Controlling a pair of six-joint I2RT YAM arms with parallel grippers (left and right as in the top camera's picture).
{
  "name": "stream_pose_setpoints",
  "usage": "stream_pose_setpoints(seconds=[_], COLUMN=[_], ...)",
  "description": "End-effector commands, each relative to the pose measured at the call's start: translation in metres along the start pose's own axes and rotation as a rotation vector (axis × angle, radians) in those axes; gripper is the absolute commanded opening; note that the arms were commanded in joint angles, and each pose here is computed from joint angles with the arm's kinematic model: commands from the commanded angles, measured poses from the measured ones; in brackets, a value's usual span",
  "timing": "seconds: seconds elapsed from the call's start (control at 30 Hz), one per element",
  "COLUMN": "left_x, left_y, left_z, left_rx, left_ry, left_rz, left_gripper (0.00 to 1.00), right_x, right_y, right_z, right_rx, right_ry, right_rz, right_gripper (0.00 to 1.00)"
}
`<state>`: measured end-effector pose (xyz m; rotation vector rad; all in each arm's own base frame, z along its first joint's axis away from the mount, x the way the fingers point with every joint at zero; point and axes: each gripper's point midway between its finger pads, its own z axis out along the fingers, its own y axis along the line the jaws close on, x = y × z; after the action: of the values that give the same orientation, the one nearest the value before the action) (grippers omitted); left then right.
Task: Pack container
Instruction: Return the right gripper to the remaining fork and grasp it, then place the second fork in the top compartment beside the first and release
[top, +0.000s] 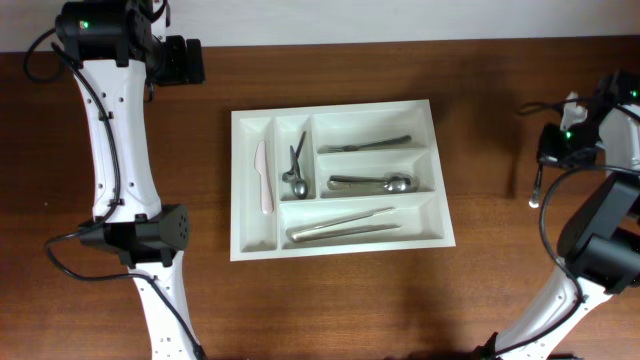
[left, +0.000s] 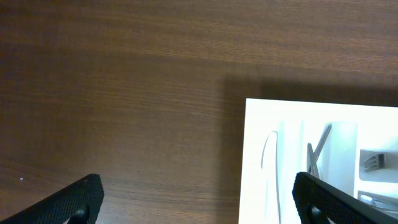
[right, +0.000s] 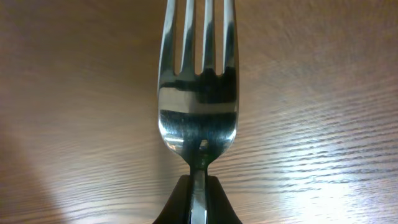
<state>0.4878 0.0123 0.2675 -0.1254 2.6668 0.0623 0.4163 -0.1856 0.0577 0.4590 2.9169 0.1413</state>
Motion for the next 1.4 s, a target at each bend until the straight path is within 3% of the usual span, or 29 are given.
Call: stream_pose_setpoints(seconds=[0.0, 0.37, 0.73, 1.13, 1.37], left_x=[-0.002, -0.002, -0.002, -0.002, -0.002], left_y=[0.001, 0.001, 0.001, 0.001, 0.001], left_z=[-0.006, -0.006, -0.006, -0.006, -0.006], left_rx=[-0.003, -0.003, -0.003, -0.002, -0.003], left_ry=[-0.019, -0.019, -0.019, -0.019, -0.019], left_rz=[-0.012, -0.012, -0.012, -0.012, -0.012], left_gripper=[0.99, 0.99, 0.99, 0.99, 0.99], right_x=[-0.022, -0.016, -0.017, -0.016, -0.012], right_y=[0.052, 0.185, 0.315, 0.338, 0.336], right_z=[-0.046, -0.064, -0.072, -0.07, -0.043], right_rx=[-0.046, -0.162, -0.33, -0.263, -0.245], right_ry=[-0.121, -0.155, -0.252, -0.39, -0.344], right_rz=[-0.063, -0.018, 0.22, 0.755, 0.879], right_gripper=[0.04, 0.04, 0.04, 0.04, 0.04])
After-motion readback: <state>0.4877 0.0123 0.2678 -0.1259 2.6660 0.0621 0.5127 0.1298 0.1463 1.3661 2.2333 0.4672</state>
